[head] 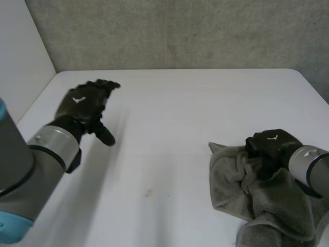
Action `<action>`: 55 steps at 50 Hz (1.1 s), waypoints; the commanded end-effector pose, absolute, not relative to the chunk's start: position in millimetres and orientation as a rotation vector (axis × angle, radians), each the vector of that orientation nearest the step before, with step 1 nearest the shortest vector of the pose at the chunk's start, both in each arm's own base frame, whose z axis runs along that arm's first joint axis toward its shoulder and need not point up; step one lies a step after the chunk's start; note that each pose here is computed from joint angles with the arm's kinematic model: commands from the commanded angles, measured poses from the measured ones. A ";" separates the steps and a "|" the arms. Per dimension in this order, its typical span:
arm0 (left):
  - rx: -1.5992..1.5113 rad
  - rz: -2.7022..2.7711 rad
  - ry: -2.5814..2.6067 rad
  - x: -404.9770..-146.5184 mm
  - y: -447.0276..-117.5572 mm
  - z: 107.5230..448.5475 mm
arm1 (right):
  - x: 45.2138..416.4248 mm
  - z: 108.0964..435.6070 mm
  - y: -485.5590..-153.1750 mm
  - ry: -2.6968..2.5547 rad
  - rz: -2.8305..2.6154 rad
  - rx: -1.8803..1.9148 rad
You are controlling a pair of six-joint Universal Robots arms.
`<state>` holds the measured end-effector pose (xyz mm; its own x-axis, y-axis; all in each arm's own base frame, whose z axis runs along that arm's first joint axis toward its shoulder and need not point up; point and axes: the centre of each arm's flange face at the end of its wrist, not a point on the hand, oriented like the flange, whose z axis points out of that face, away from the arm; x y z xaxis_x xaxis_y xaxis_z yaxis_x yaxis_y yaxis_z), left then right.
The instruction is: Fold the towel.
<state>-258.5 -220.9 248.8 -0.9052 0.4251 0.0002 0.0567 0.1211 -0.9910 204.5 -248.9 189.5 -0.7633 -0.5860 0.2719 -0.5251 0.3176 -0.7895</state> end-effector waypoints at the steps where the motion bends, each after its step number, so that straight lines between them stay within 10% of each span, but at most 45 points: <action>1: -0.536 1.765 -2.145 -272.8 -210.7 230.0 | 215.0 187.7 -265.4 2.357 -1.673 -1.065; 15: -0.308 1.553 -2.184 -281.8 -209.2 204.2 | 281.6 288.5 -250.2 1.779 -2.001 -0.829; 28: -0.181 1.612 -2.175 -264.8 -228.9 216.3 | 383.7 222.0 -222.8 1.716 -1.706 -1.040; 55: -0.575 1.839 -2.228 -272.3 -272.2 195.1 | 312.2 233.9 -244.5 2.014 -1.706 -0.775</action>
